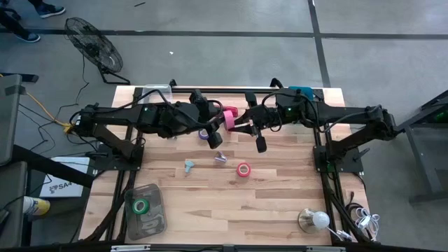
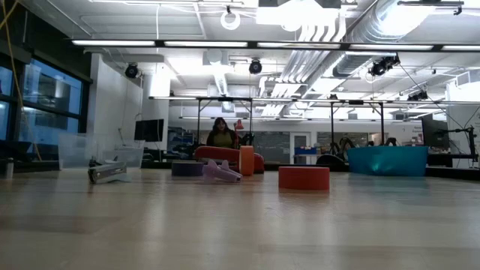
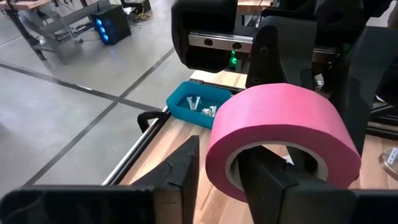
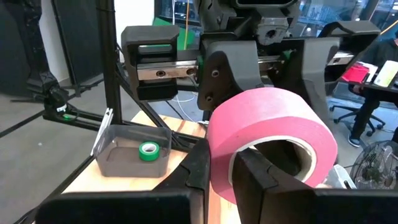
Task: Pick and place Stapler, Stapler remover, tape
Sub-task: Put the pink tape into the black bin
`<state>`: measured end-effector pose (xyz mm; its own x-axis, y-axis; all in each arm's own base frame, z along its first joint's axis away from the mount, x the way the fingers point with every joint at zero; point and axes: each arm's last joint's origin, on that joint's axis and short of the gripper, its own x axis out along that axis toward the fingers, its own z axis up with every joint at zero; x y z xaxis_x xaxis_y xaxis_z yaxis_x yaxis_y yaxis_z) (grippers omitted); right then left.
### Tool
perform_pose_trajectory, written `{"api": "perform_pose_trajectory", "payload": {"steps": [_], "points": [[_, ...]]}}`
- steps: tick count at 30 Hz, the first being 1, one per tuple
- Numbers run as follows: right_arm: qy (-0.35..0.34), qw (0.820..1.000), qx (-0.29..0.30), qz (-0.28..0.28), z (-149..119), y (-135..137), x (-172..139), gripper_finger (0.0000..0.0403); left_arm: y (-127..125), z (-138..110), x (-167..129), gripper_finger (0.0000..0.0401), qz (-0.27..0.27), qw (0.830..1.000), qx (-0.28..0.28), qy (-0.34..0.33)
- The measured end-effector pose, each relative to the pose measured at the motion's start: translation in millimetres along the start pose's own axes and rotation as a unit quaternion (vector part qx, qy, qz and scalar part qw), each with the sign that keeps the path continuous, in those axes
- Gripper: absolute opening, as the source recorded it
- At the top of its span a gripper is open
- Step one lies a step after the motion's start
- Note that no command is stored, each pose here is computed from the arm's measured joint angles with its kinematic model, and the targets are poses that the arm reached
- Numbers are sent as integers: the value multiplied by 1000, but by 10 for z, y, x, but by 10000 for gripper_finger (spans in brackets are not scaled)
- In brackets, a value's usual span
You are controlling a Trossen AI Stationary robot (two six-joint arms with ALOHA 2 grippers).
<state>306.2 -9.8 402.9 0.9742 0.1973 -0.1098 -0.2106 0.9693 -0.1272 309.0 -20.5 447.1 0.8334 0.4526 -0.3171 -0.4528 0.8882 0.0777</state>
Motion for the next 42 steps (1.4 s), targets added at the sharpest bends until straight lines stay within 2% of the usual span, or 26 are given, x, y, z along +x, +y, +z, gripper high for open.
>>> {"api": "perform_pose_trajectory", "payload": {"steps": [4,6,8,12,16,19,23,27,32,35,38,42], "points": [[3,1000,-1,7,-12,2,8,34,0,-2,-4,39,-2,1000,0,1],[2,1000,-2,7,-9,11,10,37,0,1,-6,32,-3,1000,-1,0],[5,1000,4,-4,-7,9,2,66,2,-2,-6,32,0,1000,2,1],[8,998,38,-44,10,-6,-34,150,18,-21,0,33,25,1000,9,7],[19,997,44,-54,34,-11,-136,224,57,-61,-33,33,49,998,17,25],[38,995,50,-72,47,2,-235,260,115,-96,-103,33,67,997,4,43],[82,988,57,-121,29,15,-398,280,246,-234,-272,33,94,989,-38,108],[116,979,57,-160,21,32,-555,281,369,-443,-467,33,98,965,-97,223],[136,971,57,-190,17,41,-665,277,452,-643,-644,33,102,913,-145,367],[144,967,55,-204,10,40,-690,278,397,-693,-657,33,39,900,-152,408],[152,963,49,-216,0,35,-700,277,313,-756,-683,33,-1,882,-147,448],[170,957,44,-230,-31,32,-708,277,179,-923,-712,33,-22,857,-145,494]]}}
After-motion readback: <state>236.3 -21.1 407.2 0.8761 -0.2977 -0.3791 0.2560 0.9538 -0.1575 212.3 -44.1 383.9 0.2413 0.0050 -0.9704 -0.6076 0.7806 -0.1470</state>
